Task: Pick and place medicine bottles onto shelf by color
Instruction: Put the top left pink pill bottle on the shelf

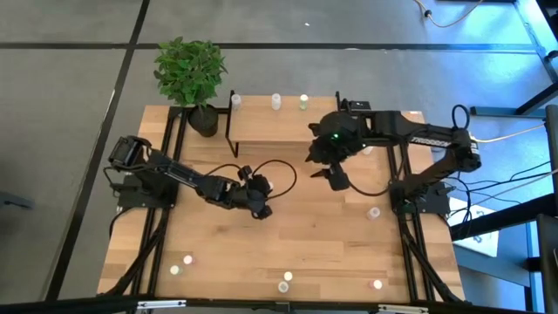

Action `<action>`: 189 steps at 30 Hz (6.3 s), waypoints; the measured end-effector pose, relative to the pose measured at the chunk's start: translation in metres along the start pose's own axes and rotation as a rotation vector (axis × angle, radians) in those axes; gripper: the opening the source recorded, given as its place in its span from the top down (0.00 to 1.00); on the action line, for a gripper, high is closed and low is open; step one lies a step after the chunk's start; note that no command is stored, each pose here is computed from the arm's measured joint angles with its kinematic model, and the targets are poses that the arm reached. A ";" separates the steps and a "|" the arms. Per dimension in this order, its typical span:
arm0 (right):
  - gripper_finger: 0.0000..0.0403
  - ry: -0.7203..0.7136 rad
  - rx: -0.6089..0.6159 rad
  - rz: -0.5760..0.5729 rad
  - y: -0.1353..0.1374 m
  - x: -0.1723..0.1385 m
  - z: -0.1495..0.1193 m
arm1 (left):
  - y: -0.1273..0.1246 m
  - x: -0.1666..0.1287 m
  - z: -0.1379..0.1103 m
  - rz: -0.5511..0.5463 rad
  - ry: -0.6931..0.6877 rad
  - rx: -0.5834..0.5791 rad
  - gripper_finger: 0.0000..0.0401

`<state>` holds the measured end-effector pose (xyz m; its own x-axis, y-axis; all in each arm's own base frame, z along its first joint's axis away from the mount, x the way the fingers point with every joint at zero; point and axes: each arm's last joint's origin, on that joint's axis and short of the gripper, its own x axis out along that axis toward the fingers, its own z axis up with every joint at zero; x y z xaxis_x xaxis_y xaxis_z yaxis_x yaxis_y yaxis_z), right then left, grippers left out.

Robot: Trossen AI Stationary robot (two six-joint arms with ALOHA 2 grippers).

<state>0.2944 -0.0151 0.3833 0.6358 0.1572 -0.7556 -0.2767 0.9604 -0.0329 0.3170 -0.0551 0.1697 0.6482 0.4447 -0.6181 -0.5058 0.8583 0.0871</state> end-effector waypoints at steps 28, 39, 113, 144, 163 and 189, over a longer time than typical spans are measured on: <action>0.41 -0.075 -0.061 0.090 0.009 0.004 -0.013 | -0.018 0.037 -0.019 -0.088 -0.001 0.012 0.80; 0.41 -0.087 -0.072 0.116 0.010 0.004 -0.012 | -0.018 0.037 -0.019 -0.085 0.001 0.014 0.80; 0.41 -0.093 -0.072 0.113 0.010 0.004 -0.012 | -0.027 0.025 -0.028 -0.034 0.003 -0.011 0.30; 0.41 -0.111 -0.078 0.108 0.009 0.004 -0.010 | -0.001 -0.090 -0.010 -0.003 -0.005 -0.004 0.30; 0.41 -0.100 0.001 -0.113 0.003 0.007 -0.005 | 0.028 -0.135 -0.010 0.072 -0.065 -0.013 0.30; 0.51 -0.054 -0.113 -0.196 -0.002 0.024 -0.002 | 0.029 -0.137 -0.011 0.079 -0.069 -0.025 0.30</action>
<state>0.3091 -0.0140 0.3638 0.7221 -0.0145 -0.6916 -0.2214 0.9423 -0.2509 0.2077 -0.0940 0.2485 0.6428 0.5281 -0.5549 -0.5705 0.8134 0.1133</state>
